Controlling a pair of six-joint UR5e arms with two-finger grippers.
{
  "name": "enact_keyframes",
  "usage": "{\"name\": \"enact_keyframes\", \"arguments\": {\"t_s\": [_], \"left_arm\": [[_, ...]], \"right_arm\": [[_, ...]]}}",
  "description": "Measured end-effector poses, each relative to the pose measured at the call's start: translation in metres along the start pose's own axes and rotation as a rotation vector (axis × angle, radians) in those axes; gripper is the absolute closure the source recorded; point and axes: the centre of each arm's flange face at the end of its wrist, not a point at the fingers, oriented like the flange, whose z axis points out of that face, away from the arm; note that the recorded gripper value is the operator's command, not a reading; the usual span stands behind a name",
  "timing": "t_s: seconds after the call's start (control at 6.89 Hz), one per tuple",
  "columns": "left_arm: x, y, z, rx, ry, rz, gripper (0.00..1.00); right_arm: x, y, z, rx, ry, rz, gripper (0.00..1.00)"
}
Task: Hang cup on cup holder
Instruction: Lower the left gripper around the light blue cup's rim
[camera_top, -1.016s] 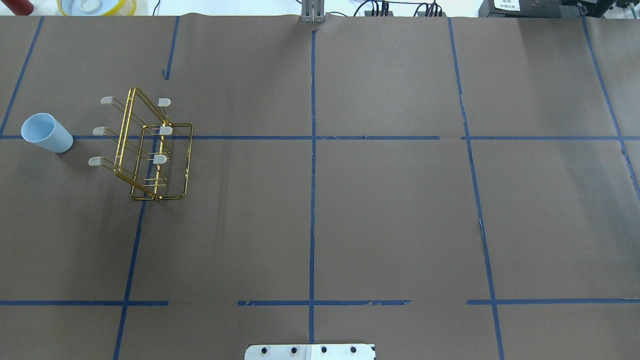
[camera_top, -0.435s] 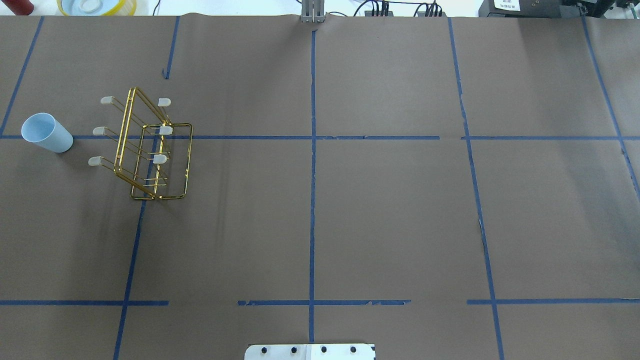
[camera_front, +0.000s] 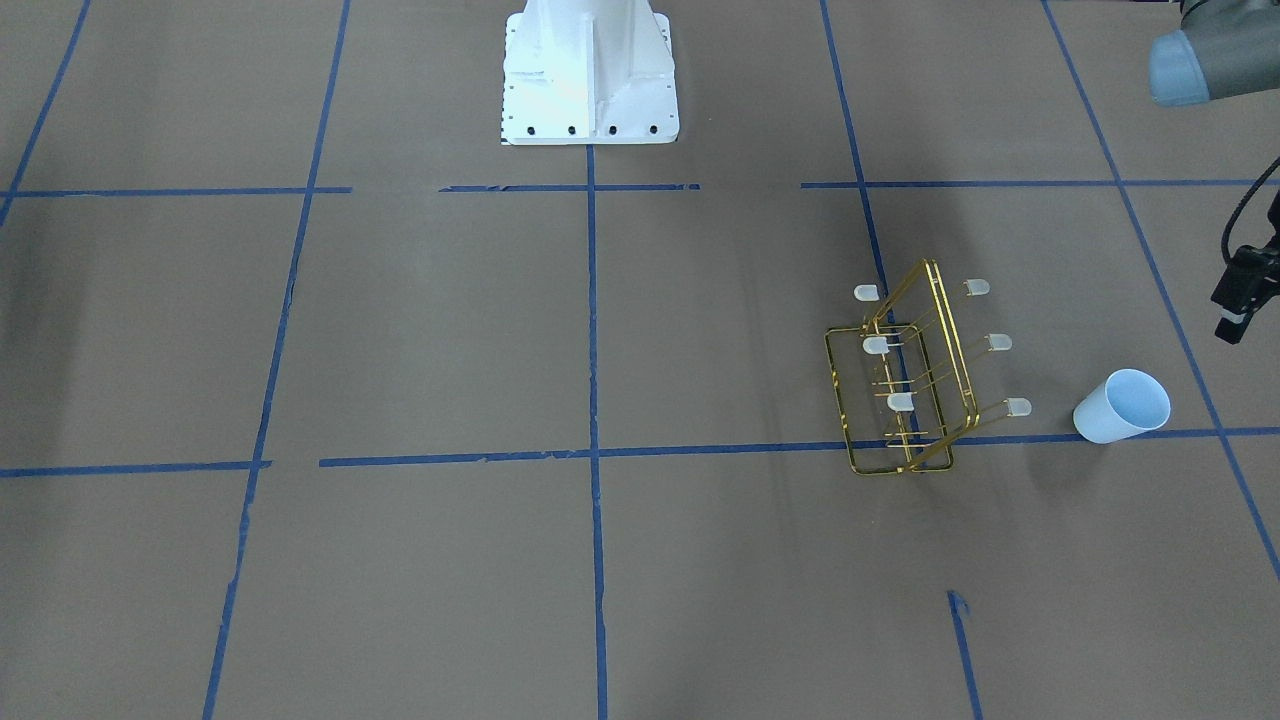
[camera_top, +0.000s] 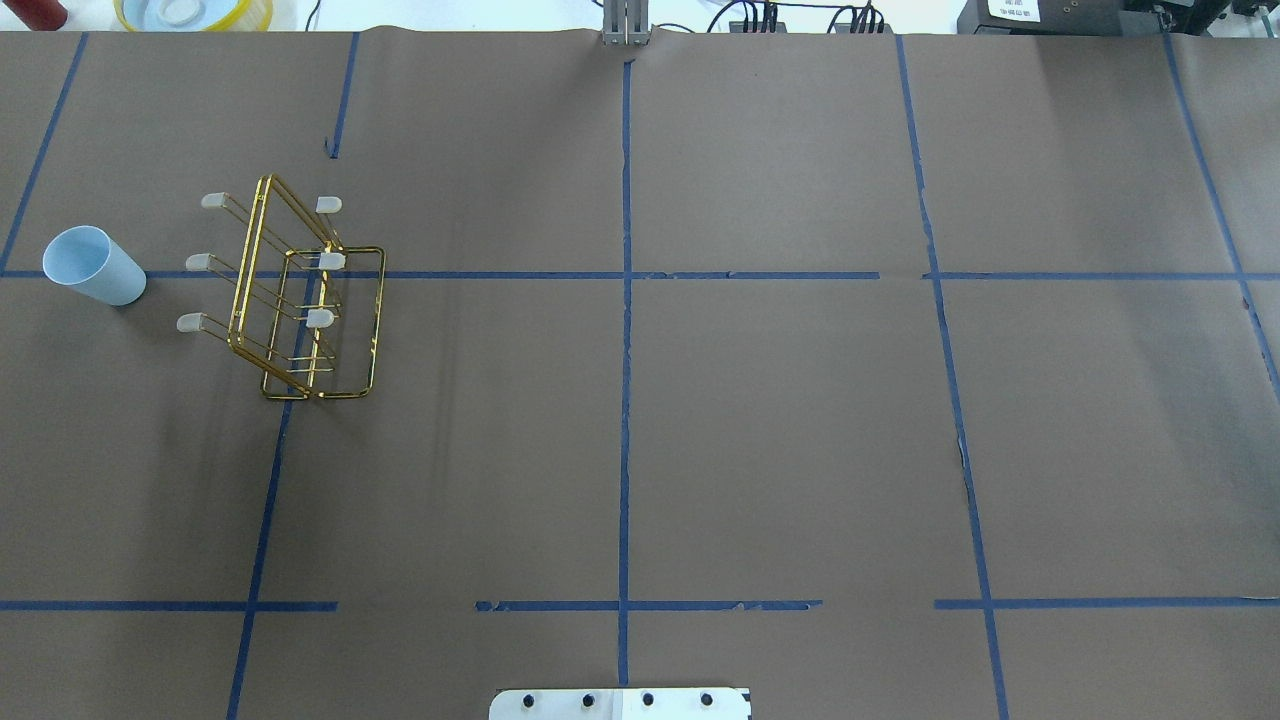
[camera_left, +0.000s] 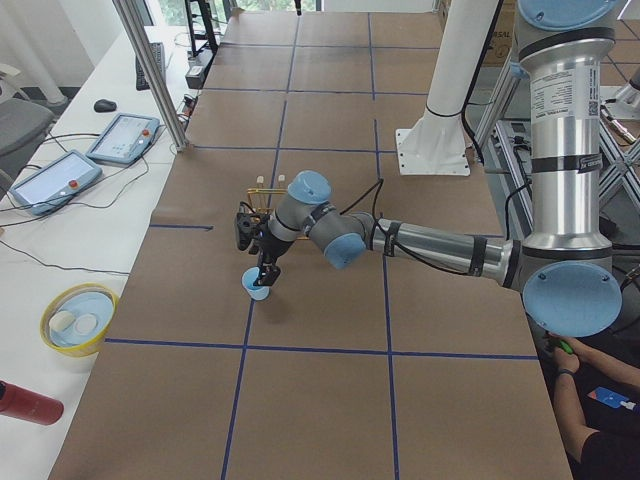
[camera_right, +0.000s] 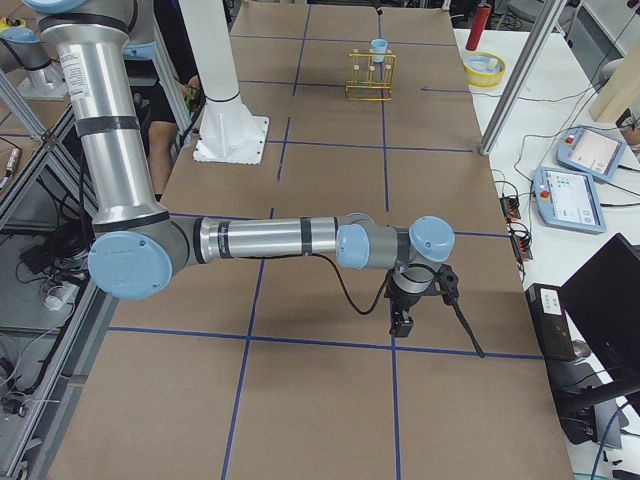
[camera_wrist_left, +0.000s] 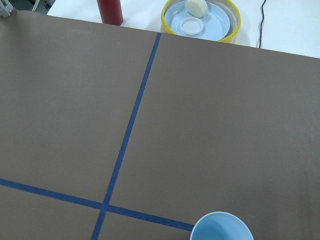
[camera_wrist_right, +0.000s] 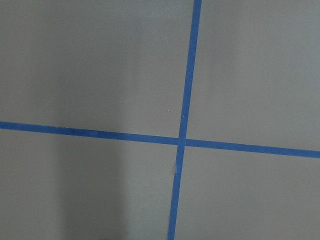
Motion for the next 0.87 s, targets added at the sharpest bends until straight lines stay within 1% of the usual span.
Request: {"name": "enact_keyframes", "arguments": {"t_s": [0.44, 0.87], "left_arm": [[0.035, 0.037, 0.018, 0.065, -0.035, -0.08, 0.0], [0.037, 0.072, 0.035, 0.139, -0.091, -0.106, 0.0]], "right_arm": [[0.0, 0.0, 0.0, 0.0, 0.0, 0.0, 0.0], [0.0, 0.0, 0.0, 0.0, 0.0, 0.0, 0.0]]}}
